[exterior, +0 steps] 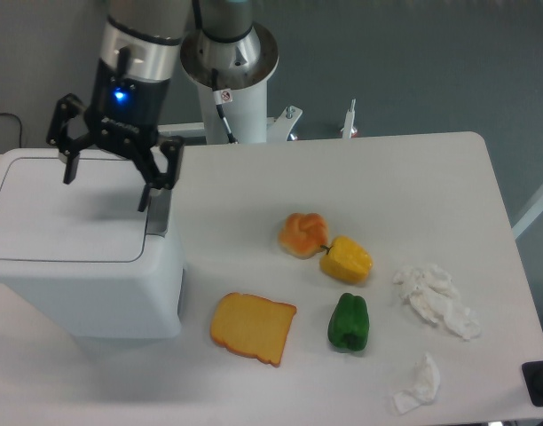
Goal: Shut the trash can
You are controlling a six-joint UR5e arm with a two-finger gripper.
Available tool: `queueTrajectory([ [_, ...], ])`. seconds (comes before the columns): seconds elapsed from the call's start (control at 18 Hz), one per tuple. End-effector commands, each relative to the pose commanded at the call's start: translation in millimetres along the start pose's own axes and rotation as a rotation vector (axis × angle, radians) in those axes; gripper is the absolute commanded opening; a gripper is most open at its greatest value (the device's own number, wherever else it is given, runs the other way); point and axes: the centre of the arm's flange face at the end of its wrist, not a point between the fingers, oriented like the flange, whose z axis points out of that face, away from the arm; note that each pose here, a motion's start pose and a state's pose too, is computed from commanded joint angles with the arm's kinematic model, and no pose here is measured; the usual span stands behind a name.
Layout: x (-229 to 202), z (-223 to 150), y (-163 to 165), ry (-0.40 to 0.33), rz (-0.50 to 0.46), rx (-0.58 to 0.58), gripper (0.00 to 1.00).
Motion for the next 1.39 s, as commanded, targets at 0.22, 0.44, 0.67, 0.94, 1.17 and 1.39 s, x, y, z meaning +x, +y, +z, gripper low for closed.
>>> queueTrajectory([
  [0.22,-42,-21,0,-0.048,0.027,0.03,1.0],
  [0.44,-88,-42,6,-0.114,0.101,0.04,1.0],
  [0.67,-146,-53,19,-0.166,0.233,0.02,1.0],
  [0.94,-188,-78,34,-0.273,0.409,-0.051,1.0],
  [1.17,-201,-87,49,-0.362,0.495,-0.174,1.0],
  [1.39,-207,-98,66,-0.431,0.596,-0.312,1.0],
])
